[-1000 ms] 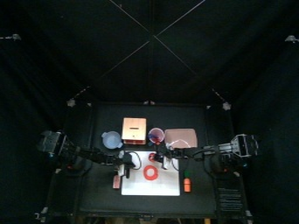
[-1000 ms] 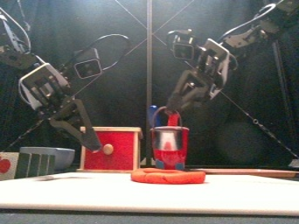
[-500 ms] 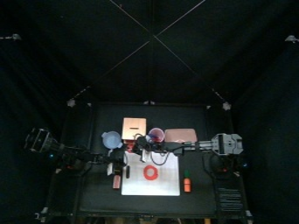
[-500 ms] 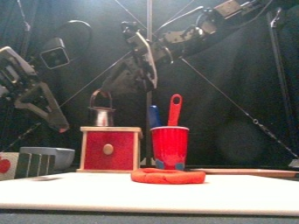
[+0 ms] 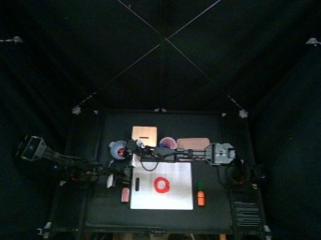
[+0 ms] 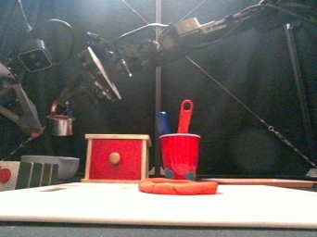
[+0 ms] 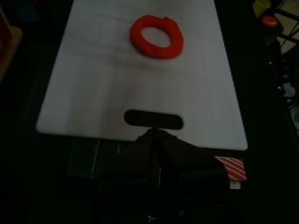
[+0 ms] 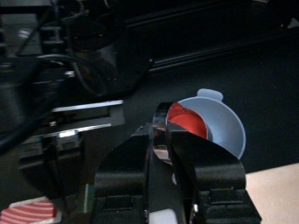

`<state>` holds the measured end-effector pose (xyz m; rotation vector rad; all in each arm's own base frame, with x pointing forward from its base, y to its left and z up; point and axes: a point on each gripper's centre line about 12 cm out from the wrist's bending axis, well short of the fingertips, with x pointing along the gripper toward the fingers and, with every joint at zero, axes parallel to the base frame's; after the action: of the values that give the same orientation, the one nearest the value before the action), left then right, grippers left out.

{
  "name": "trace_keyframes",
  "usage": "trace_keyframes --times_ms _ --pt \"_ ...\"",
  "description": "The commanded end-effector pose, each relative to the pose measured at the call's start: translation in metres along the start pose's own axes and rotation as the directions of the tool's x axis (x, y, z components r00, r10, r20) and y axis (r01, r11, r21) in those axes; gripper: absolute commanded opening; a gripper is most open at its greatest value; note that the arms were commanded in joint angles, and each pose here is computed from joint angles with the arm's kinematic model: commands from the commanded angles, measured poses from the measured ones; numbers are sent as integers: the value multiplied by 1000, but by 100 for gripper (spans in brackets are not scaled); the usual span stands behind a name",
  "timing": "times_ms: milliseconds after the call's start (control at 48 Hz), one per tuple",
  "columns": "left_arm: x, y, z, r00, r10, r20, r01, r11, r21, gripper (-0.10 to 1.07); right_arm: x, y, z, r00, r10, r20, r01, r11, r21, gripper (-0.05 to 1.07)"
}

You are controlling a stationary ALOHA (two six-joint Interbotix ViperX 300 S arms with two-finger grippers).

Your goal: Place cookie cutter with dough inside into bowl

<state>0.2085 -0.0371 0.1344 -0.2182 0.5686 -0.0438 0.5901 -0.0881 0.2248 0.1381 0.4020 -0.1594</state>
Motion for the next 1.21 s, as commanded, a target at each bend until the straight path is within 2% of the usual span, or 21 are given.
trace_keyframes --times_ms 0,375,625,979,1062,1188 --pt "-1 -2 4 1000 -8 14 8 1000 0 49 -1 -9 29 999 -12 43 12 1000 -2 53" --pt "-1 -1 5 1000 -5 18 5 1000 -1 49 17 -31 13 999 -44 -2 44 999 8 53" --pt "-1 -1 5 1000 -3 18 3 1000 2 49 26 -31 7 999 -42 12 42 999 18 56" --pt "-1 1 5 1000 2 20 -2 1000 2 49 25 -34 6 999 -45 8 45 999 31 79" --pt "-1 1 6 1000 4 20 -4 1000 1 49 20 -34 9 999 -47 -3 47 999 24 80" --pt "0 2 8 1000 7 27 -7 1000 -4 49 0 -32 14 998 -51 -43 51 999 -2 80"
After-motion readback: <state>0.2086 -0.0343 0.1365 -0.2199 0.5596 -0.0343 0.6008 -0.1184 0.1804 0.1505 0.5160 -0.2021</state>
